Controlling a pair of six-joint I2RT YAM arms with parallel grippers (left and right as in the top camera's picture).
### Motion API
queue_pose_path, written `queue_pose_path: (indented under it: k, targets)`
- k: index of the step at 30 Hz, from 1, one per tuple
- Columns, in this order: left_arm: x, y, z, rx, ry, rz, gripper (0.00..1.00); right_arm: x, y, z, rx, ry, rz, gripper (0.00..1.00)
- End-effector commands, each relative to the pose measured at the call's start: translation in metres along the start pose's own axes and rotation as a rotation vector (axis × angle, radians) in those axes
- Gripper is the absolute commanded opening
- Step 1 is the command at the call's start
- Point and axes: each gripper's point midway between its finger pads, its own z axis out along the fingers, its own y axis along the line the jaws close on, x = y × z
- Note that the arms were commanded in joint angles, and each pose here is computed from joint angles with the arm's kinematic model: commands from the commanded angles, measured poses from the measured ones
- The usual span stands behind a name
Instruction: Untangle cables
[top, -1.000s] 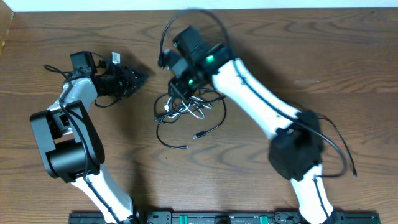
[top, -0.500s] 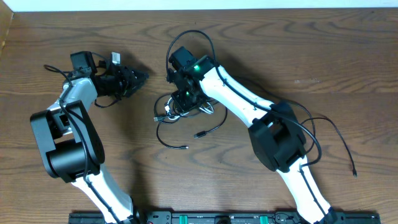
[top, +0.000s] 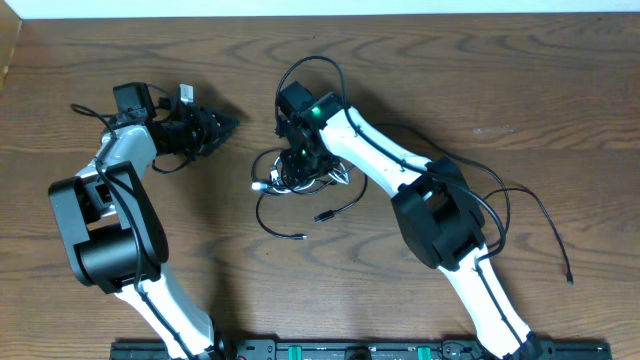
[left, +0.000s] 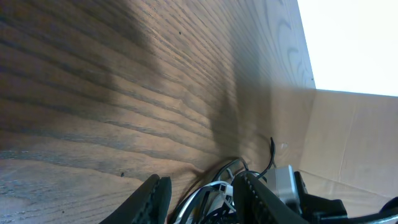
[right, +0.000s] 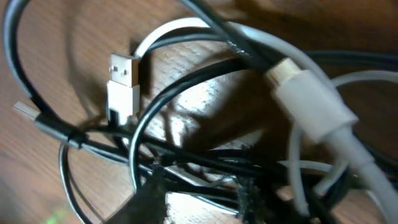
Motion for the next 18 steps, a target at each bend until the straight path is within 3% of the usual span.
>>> queue_pose_path:
  k: [1,2,8,9,11,13,18]
  targets:
    - [0.001,0.002,0.001,-0.007,0.002,-0.001,0.39,0.000,-0.023,0.015,0.057,0.015,0.038,0.10]
    - [0.001,0.002,0.001,-0.007,0.002,-0.001,0.39,-0.008,-0.015,0.008,0.020,-0.009,0.027,0.01]
    - [0.001,0.002,0.001,-0.007,0.002,-0.001,0.39,-0.050,0.017,-0.044,-0.096,-0.151,-0.072,0.01]
    - [0.002,0.002,0.001,-0.007,0.003,-0.001,0.39,-0.052,0.019,-0.051,-0.096,-0.161,-0.103,0.03]
    - [0.002,0.002,0.001,-0.007,0.003,-0.003,0.39,-0.049,0.021,-0.059,-0.090,-0.149,-0.182,0.18]
    - [0.002,0.002,0.001,-0.007,0.004,-0.003,0.39,-0.024,0.023,-0.056,-0.074,-0.060,-0.357,0.29]
    - [0.002,0.002,0.001,-0.007,0.003,-0.003,0.40,0.022,0.030,-0.052,-0.090,0.103,-0.769,0.35]
